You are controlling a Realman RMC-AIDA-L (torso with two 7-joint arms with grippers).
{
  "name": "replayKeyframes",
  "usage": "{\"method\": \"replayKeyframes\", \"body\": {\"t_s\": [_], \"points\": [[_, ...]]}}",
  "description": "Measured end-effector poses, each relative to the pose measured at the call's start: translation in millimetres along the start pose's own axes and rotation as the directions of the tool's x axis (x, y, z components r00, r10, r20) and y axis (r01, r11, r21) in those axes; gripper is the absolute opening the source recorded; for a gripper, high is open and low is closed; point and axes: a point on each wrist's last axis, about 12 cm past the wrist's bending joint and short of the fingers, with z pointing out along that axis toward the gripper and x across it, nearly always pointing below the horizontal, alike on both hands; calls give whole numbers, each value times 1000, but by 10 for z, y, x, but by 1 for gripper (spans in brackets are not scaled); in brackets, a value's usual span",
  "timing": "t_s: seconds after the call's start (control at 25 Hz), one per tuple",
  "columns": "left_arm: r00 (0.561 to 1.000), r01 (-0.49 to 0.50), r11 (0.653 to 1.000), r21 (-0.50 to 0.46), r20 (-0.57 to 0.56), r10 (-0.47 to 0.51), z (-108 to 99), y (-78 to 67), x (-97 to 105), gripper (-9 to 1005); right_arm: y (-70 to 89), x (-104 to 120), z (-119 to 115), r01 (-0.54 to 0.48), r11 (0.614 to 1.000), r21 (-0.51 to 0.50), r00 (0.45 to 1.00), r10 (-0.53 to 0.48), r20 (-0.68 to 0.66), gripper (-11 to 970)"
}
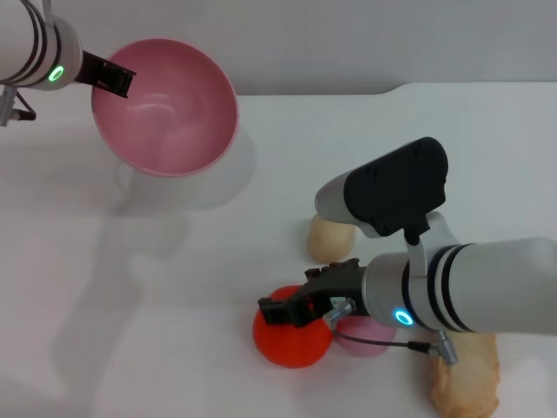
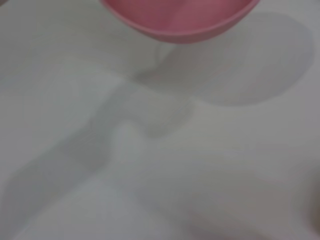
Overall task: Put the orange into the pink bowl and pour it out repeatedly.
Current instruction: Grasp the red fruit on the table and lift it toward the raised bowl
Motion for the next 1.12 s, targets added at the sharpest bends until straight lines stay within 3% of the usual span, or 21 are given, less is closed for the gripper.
{"method": "replayKeyframes", "body": {"t_s": [0.24, 0.56, 0.88, 1.12], "points": [[1000, -6, 1000, 2, -1, 6, 5, -16, -11, 43, 40, 20, 18, -20, 1000, -9, 1000, 19, -15, 810], [1000, -11, 1000, 4, 6, 10, -3, -28, -41, 43, 32, 47, 10, -23, 1000, 3, 998, 23, -54, 790], [1000, -15, 1000, 5, 8, 15, -5, -39, -49, 43, 47, -6, -24, 18, 1000, 8, 999, -17, -30, 478], [1000, -22, 1000, 7, 2, 22, 4, -57, -21, 43, 93, -213, -177, 56, 998, 8, 997, -57, 52, 303]]}}
